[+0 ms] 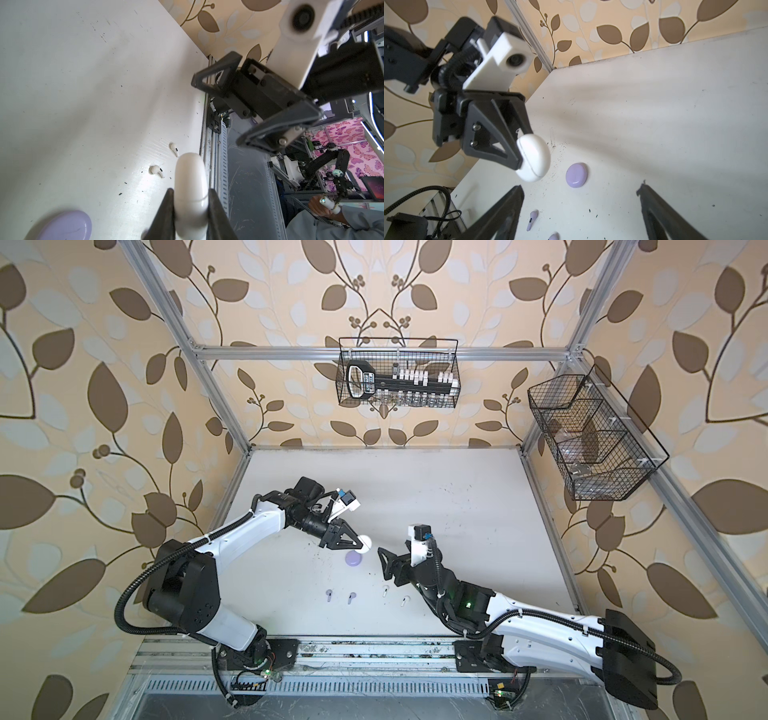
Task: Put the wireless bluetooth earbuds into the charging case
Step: 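Open the right gripper and withdraw it while the left gripper holds the case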
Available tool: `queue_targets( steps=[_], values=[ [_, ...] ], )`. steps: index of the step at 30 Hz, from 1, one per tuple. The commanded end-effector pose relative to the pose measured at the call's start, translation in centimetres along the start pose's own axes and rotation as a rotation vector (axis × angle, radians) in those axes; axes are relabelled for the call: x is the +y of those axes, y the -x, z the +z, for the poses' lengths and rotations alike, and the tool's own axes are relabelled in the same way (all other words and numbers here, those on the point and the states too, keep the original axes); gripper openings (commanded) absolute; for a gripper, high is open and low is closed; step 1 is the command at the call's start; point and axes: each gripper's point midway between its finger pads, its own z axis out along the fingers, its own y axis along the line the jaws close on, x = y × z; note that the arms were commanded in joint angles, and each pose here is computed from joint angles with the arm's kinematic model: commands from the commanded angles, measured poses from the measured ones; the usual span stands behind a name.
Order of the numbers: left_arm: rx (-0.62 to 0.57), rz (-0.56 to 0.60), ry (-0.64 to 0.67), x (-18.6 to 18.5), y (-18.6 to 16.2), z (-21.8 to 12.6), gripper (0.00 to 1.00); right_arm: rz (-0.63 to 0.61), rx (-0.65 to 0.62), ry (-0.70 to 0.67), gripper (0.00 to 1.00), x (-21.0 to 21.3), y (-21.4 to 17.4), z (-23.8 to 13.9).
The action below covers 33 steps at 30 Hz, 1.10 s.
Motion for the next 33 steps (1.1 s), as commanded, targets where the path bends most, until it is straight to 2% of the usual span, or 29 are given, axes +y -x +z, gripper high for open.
queue_targets(
  steps=[1,5,9,12,22,29,33],
  values=[
    [-0.1,0.174,0.016,-0.6,1.5,-0.2,0.07,0.073,0.007,0.063,0.88,0.9,0.2,-0.2],
    [-0.176,0.295,0.118,0.4,1.5,-0.5,0.05,0.07,0.035,0.023,0.88,0.2,-0.5,0.0],
    [-0.192,0.351,0.183,2.1,1.0,-0.2,0.0,0.067,0.055,0.008,0.87,0.0,-1.1,0.3],
    [-0.216,0.473,0.224,3.0,0.3,0.1,0.0,0.058,0.082,-0.019,0.87,-0.2,-1.7,0.8],
    [-0.281,0.559,0.372,6.2,-0.8,0.1,0.0,0.034,0.123,-0.047,0.87,-0.2,-2.5,1.6],
    [-0.304,0.67,0.4,7.7,-0.6,0.5,0.0,0.029,0.143,-0.065,0.87,-0.2,-3.1,2.0],
    [-0.331,0.679,0.403,8.7,0.2,0.5,0.0,0.023,0.147,-0.079,0.87,-0.2,-3.5,1.9]
  ],
)
